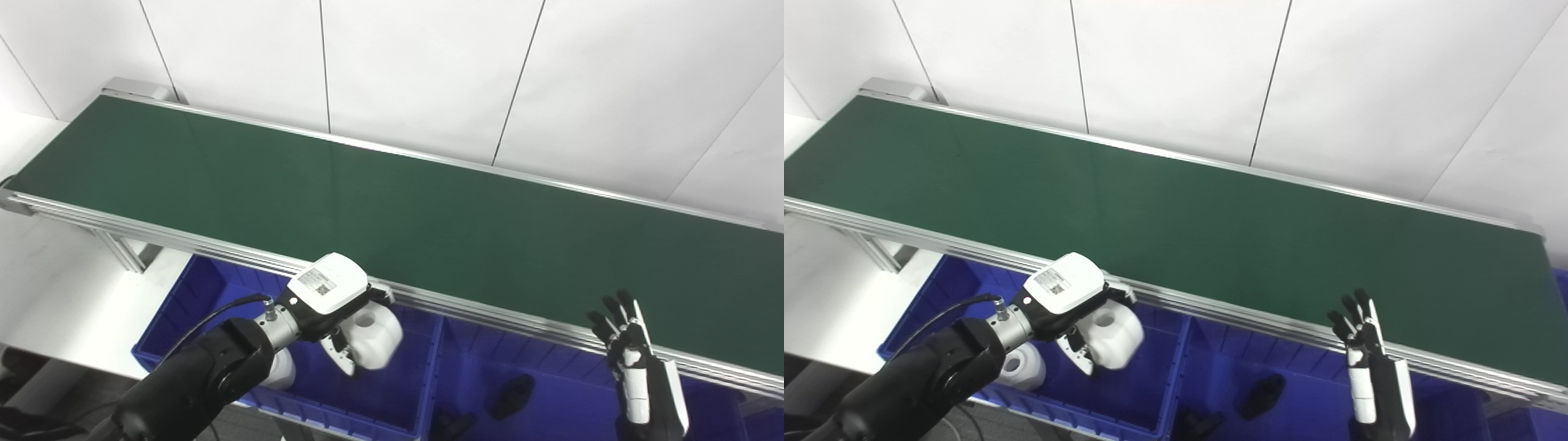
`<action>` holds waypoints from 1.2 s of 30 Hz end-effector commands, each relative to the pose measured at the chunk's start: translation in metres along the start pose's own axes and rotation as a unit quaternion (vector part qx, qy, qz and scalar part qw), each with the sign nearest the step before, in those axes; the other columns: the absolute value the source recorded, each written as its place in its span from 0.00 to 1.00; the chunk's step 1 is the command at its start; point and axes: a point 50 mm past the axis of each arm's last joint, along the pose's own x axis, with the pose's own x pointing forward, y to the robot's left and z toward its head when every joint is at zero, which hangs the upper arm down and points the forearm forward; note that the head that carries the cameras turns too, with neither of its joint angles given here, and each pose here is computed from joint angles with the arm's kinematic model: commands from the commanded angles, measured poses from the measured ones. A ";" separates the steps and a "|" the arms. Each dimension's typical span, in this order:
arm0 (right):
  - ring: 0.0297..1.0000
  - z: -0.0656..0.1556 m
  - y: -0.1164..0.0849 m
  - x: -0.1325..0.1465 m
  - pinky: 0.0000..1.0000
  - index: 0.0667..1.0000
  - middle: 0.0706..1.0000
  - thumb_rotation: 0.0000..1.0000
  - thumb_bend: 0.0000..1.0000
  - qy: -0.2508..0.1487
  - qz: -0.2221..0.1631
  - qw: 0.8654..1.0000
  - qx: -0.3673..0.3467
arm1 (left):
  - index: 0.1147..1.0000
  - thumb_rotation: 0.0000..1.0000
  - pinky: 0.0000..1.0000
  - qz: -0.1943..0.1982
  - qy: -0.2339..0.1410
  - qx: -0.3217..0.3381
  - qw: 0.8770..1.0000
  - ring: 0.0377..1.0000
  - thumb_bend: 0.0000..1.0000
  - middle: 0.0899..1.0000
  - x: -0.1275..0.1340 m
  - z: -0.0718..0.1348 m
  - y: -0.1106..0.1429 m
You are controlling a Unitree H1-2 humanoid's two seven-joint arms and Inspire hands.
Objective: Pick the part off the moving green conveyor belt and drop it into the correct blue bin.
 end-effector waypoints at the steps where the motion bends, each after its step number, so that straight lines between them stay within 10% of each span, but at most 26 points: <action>1: 0.90 0.016 0.002 0.008 0.92 0.99 0.96 0.95 0.84 -0.030 0.002 1.000 0.003 | 0.96 0.56 0.91 0.028 -0.004 0.009 1.000 0.92 1.00 0.94 -0.001 0.001 0.013; 14: 0.89 0.017 0.001 0.009 0.92 0.99 0.95 0.96 0.85 -0.033 0.001 0.999 -0.006 | 1.00 0.62 0.95 0.075 -0.032 -0.006 0.997 0.92 1.00 0.94 -0.006 0.014 0.030; 21: 0.90 0.016 0.010 0.011 0.93 0.99 0.96 0.95 0.83 -0.028 0.002 1.000 0.003 | 0.91 0.62 0.92 0.178 -0.053 -0.161 0.969 0.90 0.99 0.91 -0.018 0.041 0.050; 23: 0.90 0.015 0.016 0.013 0.92 0.99 0.96 0.95 0.83 -0.028 0.002 1.000 0.007 | 0.91 0.63 0.93 0.196 -0.022 -0.269 0.943 0.93 0.96 0.93 -0.023 0.046 0.050; 25: 0.90 0.015 0.025 0.016 0.92 0.98 0.96 0.95 0.81 -0.031 0.002 0.999 0.012 | 0.95 0.66 0.98 0.221 0.024 -0.400 0.889 0.98 0.92 0.97 -0.025 0.048 0.046; 27: 0.90 0.014 0.039 0.018 0.92 0.99 0.96 0.96 0.81 -0.030 0.002 1.000 0.008 | 0.97 0.69 0.99 0.247 0.080 -0.548 0.795 0.99 0.90 0.98 -0.020 0.045 0.033; 29: 0.91 0.015 0.052 0.020 0.92 0.99 0.96 0.98 0.82 -0.028 0.003 1.000 0.006 | 0.99 0.71 1.00 0.250 0.110 -0.624 0.732 1.00 0.92 0.99 -0.018 0.041 0.024; 32: 0.92 0.018 0.066 0.021 0.92 0.98 0.96 0.96 0.85 -0.022 -0.002 1.000 0.013 | 1.00 0.75 1.00 0.226 0.112 -0.646 0.721 1.00 0.87 1.00 -0.019 0.031 0.010; 36: 0.92 0.020 0.077 0.023 0.92 0.97 0.95 0.94 0.88 -0.018 -0.023 0.999 0.017 | 1.00 0.77 1.00 0.201 0.095 -0.615 0.756 1.00 0.94 1.00 -0.021 0.015 -0.006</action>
